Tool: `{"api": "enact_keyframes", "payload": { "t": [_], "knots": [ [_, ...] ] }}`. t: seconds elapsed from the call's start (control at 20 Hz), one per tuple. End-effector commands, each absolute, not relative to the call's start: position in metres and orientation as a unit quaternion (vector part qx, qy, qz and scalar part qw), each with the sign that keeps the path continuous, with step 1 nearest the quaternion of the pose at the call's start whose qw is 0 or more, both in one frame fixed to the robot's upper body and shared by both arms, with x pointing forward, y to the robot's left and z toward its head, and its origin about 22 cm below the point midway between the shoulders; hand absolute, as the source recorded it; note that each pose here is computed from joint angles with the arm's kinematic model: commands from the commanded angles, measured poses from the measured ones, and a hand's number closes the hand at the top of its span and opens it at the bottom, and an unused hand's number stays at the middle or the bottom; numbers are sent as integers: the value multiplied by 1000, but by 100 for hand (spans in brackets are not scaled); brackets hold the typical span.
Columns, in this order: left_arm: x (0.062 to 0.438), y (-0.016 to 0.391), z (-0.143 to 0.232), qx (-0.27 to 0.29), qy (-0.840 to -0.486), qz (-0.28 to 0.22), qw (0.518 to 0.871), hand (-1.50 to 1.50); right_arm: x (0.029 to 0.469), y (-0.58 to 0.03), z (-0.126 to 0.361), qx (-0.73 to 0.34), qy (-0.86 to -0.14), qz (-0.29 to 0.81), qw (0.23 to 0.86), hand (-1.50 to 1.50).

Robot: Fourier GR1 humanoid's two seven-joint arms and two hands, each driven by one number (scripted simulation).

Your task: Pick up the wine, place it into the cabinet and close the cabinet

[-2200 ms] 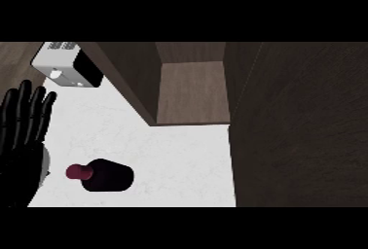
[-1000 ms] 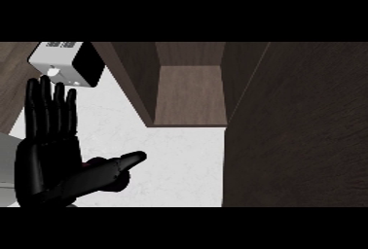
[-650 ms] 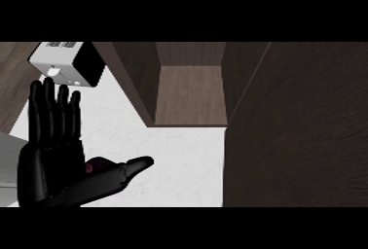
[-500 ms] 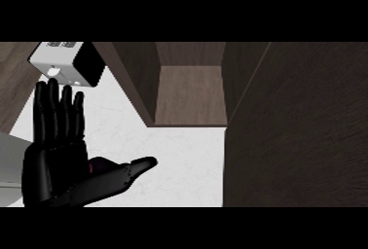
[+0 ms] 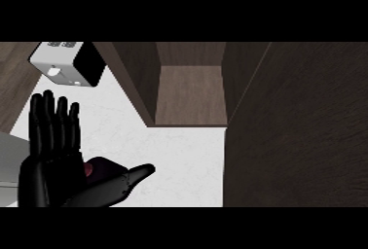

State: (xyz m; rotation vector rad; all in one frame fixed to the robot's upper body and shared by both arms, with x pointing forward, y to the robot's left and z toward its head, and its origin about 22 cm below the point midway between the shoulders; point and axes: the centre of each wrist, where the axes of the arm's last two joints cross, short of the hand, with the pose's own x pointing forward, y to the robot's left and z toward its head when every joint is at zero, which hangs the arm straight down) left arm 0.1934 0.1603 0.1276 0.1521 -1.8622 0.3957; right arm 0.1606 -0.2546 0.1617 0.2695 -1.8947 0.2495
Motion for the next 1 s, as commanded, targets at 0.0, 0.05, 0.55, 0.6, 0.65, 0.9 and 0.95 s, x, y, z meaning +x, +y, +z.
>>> {"api": "enact_keyframes", "payload": {
  "t": [0.0,0.05,0.55,0.6,0.65,0.9,0.95],
  "knots": [
    [193,181,128,82,-790,179,581,-150,162,-256,159,113,-814,99,561,-150],
    [175,185,120,81,-786,175,588,-150,159,-265,153,108,-814,94,563,-150],
    [160,188,97,119,-774,185,594,-150,167,-254,176,108,-816,111,557,-150],
    [171,205,105,120,-775,183,593,-150,164,-251,173,113,-812,102,563,-150],
    [177,206,96,124,-764,192,603,-150,160,-239,165,117,-813,101,562,-150],
    [154,213,65,134,-756,195,610,-150,159,-236,163,109,-805,109,573,-150],
    [153,232,61,129,-753,189,618,-150,165,-257,162,115,-809,106,566,-150]
  ]
}}
